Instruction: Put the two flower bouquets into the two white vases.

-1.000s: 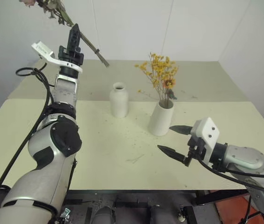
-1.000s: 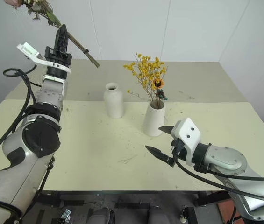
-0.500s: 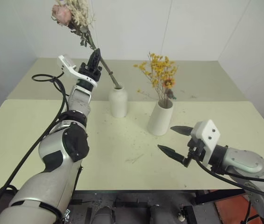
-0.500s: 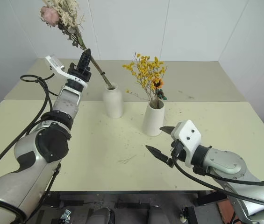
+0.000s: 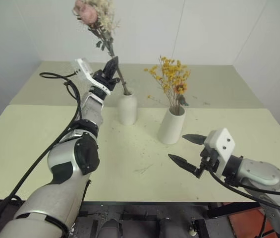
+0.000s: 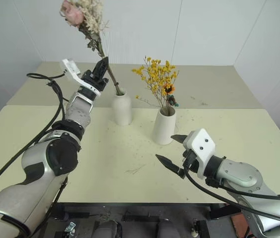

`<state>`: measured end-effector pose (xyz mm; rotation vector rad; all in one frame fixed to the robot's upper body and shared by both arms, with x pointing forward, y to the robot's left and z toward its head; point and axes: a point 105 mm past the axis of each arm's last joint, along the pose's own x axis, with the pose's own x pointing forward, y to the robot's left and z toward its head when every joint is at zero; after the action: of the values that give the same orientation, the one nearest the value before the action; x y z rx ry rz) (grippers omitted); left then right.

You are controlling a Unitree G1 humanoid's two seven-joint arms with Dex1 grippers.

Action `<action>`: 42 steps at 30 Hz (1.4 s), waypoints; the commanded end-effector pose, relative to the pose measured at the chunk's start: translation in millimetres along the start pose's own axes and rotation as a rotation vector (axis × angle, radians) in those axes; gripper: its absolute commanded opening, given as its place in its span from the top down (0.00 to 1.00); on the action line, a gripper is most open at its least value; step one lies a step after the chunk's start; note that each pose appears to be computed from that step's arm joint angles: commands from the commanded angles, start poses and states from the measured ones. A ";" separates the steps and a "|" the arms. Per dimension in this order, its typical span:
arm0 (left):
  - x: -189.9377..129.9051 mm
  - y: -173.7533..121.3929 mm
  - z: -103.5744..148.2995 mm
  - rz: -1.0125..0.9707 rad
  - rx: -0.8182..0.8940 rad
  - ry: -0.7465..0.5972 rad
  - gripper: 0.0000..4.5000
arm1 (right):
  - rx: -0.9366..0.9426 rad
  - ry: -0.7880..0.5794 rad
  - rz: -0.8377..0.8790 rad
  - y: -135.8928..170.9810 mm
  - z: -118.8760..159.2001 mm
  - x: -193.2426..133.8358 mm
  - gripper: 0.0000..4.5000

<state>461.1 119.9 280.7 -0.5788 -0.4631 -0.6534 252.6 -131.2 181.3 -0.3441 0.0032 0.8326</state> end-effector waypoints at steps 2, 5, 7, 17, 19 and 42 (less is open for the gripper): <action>2.9 -11.4 -6.3 -0.069 0.076 0.039 0.97 | -0.045 -0.042 -0.037 -3.7 9.6 -7.3 0.00; 1.7 -11.6 -11.2 -0.069 0.089 0.055 0.97 | -0.046 -0.042 -0.044 -3.9 9.2 -8.6 0.00; 1.5 -11.7 -11.8 -0.071 0.108 0.064 0.97 | -0.045 -0.043 -0.050 -4.0 9.1 -9.1 0.00; -7.0 -11.2 -19.7 -0.133 0.292 0.163 0.97 | -0.042 -0.036 -0.045 -2.8 4.6 -6.9 0.00; -8.4 -9.1 -18.1 -0.128 0.301 0.161 0.97 | -0.046 -0.037 -0.043 -4.3 5.0 -6.0 0.00; -76.7 35.7 15.0 -0.130 0.341 0.097 0.00 | -0.041 -0.013 -0.036 -3.1 -3.1 -5.6 0.00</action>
<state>434.2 167.4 214.0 -0.1995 -0.4105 -0.7179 254.4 -139.8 173.0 -0.3653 0.0092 0.7946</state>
